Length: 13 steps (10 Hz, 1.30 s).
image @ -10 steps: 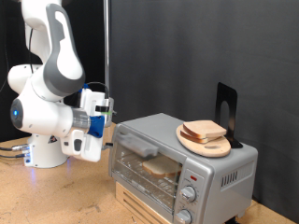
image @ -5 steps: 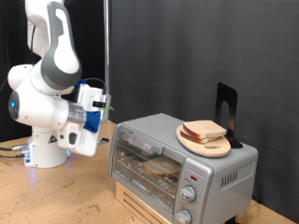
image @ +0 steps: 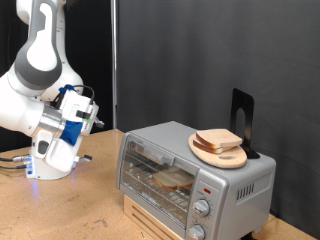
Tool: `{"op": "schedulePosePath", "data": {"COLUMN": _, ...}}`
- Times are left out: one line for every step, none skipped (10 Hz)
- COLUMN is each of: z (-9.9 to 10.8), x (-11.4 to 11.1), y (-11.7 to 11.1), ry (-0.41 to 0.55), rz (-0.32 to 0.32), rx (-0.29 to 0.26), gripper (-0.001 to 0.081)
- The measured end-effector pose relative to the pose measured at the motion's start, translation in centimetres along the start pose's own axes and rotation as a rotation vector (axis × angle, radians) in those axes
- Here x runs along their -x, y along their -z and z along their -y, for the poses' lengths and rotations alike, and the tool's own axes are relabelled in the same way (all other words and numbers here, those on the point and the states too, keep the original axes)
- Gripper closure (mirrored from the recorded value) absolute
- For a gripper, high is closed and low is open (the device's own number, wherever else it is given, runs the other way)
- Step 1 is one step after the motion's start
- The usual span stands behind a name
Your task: Make a piece of toast with the oven
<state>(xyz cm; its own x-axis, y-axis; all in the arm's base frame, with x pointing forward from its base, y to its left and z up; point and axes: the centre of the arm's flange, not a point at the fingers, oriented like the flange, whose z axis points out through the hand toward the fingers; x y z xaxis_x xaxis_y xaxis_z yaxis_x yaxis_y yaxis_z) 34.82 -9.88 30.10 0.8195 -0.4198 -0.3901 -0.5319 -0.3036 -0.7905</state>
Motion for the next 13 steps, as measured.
{"op": "schedulePosePath", "data": {"z": 0.1, "x": 0.1, "y": -0.2, "ry": -0.002, "rz": 0.033, "rx": -0.017, "gripper": -0.0002}}
{"op": "schedulePosePath", "data": {"z": 0.4, "x": -0.6, "y": -0.4, "ry": -0.004, "rz": 0.071, "rx": -0.030, "gripper": -0.0002}}
{"op": "schedulePosePath", "data": {"z": 0.7, "x": -1.9, "y": -0.5, "ry": -0.022, "rz": 0.096, "rx": -0.042, "gripper": -0.0002}}
{"op": "schedulePosePath", "data": {"z": 0.8, "x": -3.5, "y": -0.5, "ry": -0.037, "rz": 0.097, "rx": -0.063, "gripper": -0.0002}}
{"op": "schedulePosePath", "data": {"z": 0.9, "x": -5.0, "y": -0.5, "ry": -0.048, "rz": 0.072, "rx": -0.085, "gripper": -0.0002}}
{"op": "schedulePosePath", "data": {"z": 1.0, "x": -6.5, "y": -0.5, "ry": -0.061, "rz": 0.020, "rx": -0.102, "gripper": -0.0002}}
{"op": "schedulePosePath", "data": {"z": 1.2, "x": -8.0, "y": -0.7, "ry": -0.074, "rz": -0.043, "rx": -0.115, "gripper": -0.0002}}
{"op": "schedulePosePath", "data": {"z": 1.4, "x": -9.3, "y": -1.0, "ry": -0.082, "rz": -0.104, "rx": -0.121, "gripper": -0.0002}}
{"op": "schedulePosePath", "data": {"z": 1.7, "x": -10.7, "y": -1.3, "ry": -0.090, "rz": -0.172, "rx": -0.121, "gripper": -0.0002}}
{"op": "schedulePosePath", "data": {"z": 1.8, "x": -11.8, "y": -1.9, "ry": -0.097, "rz": -0.201, "rx": -0.118, "gripper": -0.0002}}
{"op": "schedulePosePath", "data": {"z": 1.8, "x": -11.6, "y": -1.9, "ry": -0.096, "rz": -0.189, "rx": -0.120, "gripper": -0.0002}}
{"op": "schedulePosePath", "data": {"z": 1.8, "x": -11.4, "y": -1.9, "ry": -0.124, "rz": -0.128, "rx": -0.087, "gripper": -0.0002}}
{"op": "schedulePosePath", "data": {"z": 2.2, "x": -11.6, "y": -1.5, "ry": -0.176, "rz": -0.078, "rx": -0.040, "gripper": -0.0002}}
